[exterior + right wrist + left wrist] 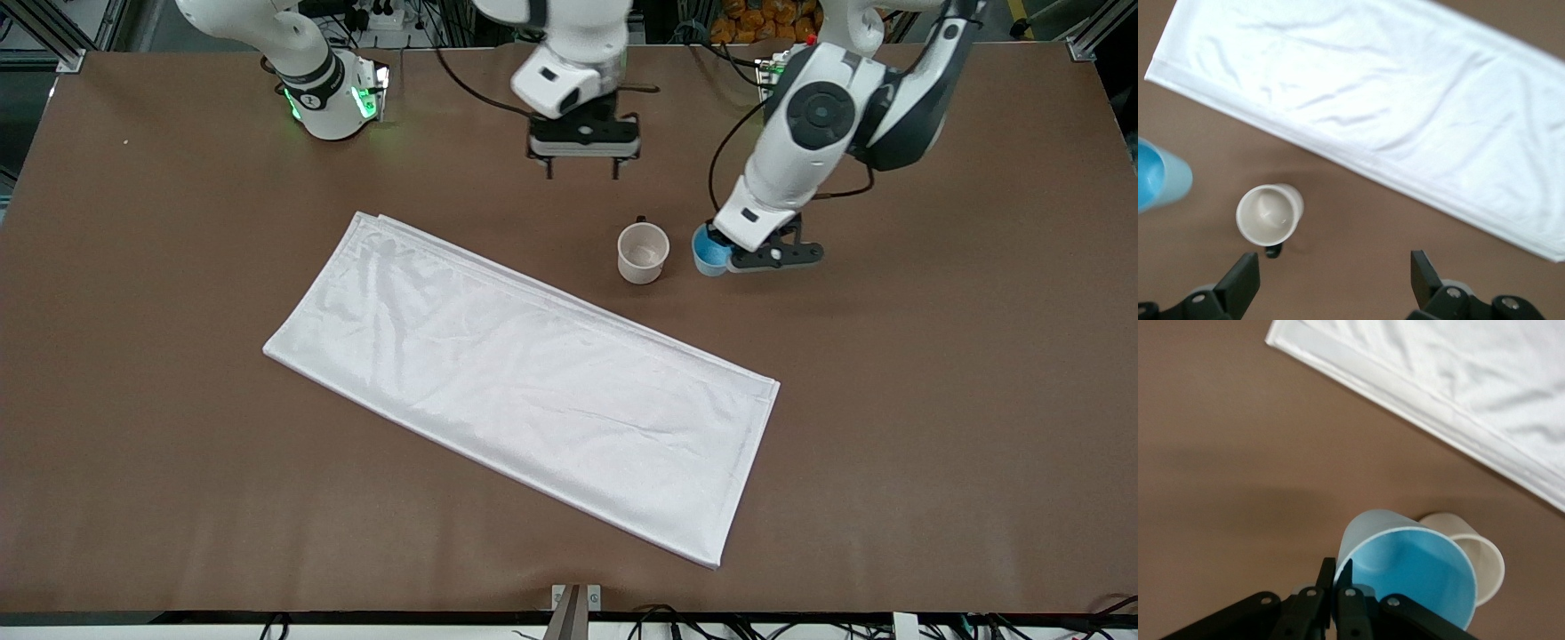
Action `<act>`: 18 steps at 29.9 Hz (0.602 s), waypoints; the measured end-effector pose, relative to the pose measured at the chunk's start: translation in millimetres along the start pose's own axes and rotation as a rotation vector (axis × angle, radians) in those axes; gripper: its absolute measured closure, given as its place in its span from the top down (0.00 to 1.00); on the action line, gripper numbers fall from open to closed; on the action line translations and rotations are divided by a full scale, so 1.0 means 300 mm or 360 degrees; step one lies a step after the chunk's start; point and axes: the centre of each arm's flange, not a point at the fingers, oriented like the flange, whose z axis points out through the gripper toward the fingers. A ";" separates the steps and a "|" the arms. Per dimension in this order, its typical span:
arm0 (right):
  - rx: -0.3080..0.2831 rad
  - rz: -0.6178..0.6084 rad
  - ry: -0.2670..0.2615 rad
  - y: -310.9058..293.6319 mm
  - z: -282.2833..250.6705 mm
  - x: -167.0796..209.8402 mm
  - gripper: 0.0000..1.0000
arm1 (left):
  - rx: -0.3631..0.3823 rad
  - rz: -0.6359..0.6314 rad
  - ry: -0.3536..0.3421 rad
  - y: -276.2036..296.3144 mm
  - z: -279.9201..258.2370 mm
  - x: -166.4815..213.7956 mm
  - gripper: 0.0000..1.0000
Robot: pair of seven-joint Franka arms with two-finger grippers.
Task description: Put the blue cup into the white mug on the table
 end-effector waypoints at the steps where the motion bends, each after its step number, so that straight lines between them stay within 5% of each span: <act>1: 0.0000 -0.0013 0.0001 0.045 -0.036 0.027 1.00 | 0.0004 -0.0002 -0.0005 0.018 0.007 -0.016 0.04; 10: -0.0012 -0.0063 -0.0014 0.561 -0.291 0.289 1.00 | 0.0010 0.0041 -0.0087 0.153 0.078 -0.123 0.04; 18: -0.0034 -0.0136 -0.0081 0.951 -0.307 0.456 1.00 | -0.0002 0.0059 -0.0158 0.238 0.174 -0.159 0.04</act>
